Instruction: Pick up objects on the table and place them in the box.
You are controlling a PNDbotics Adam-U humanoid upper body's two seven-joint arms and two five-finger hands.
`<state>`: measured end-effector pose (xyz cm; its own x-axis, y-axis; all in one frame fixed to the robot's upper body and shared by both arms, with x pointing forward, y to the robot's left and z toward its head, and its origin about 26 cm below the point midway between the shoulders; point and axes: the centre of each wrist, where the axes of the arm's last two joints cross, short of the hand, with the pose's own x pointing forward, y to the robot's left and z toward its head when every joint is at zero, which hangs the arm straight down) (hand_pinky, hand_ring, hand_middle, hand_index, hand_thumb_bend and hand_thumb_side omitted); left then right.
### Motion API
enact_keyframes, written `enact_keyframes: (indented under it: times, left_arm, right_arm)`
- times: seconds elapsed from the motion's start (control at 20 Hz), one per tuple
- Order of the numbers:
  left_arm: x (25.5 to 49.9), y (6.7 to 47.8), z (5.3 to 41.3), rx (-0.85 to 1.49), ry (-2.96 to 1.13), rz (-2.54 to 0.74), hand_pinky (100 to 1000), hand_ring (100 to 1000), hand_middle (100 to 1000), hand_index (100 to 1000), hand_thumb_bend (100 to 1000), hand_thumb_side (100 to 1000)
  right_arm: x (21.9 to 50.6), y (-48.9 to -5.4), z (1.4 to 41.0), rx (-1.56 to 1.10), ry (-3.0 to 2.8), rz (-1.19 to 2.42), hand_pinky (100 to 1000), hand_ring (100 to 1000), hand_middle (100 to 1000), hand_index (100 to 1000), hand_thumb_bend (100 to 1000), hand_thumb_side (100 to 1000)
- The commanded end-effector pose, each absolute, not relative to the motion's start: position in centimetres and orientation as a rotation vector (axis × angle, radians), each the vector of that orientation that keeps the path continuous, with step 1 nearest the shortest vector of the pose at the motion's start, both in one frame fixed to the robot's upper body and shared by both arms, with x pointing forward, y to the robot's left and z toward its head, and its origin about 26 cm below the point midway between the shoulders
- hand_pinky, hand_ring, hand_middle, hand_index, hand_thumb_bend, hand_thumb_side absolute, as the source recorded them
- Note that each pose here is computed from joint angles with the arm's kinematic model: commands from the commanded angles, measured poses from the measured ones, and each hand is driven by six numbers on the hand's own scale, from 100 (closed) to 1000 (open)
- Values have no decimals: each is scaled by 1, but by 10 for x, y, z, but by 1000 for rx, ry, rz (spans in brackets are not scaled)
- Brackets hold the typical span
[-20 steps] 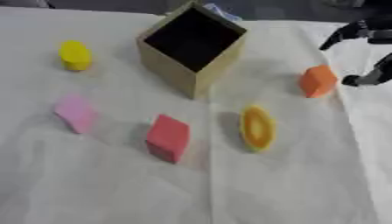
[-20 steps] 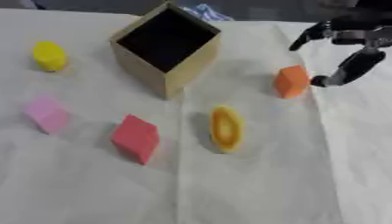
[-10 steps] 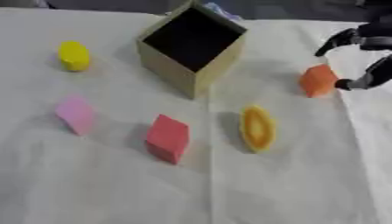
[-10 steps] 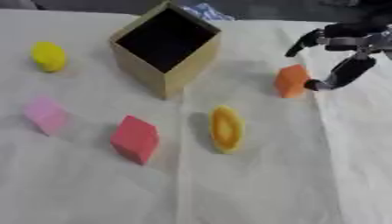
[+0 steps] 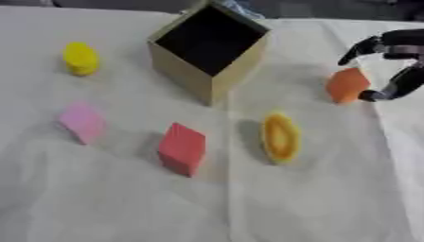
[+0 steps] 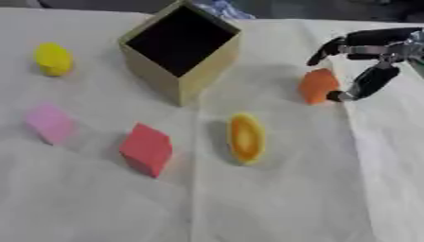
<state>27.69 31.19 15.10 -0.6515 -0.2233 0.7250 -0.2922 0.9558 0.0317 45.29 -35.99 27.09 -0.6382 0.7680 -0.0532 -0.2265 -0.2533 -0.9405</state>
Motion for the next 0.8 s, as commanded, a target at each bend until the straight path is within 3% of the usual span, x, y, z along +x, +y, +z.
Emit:
enact_keyframes:
  times: [0.05,0.5,0.8]
  left_arm:
    - [276,311,158,355,-2330,94,846,632,726,834,224,849]
    - [277,311,158,351,-2330,92,847,632,726,833,221,852]
    - [277,311,158,347,-2329,91,847,631,724,830,220,852]
  right_arm:
    - [452,-368,285,-742,-1330,1954,914,921,832,902,385,213]
    - [458,-370,278,-762,-1315,1946,907,900,764,852,394,190]
    - [460,-368,276,-790,-1341,1929,893,843,660,771,409,107]
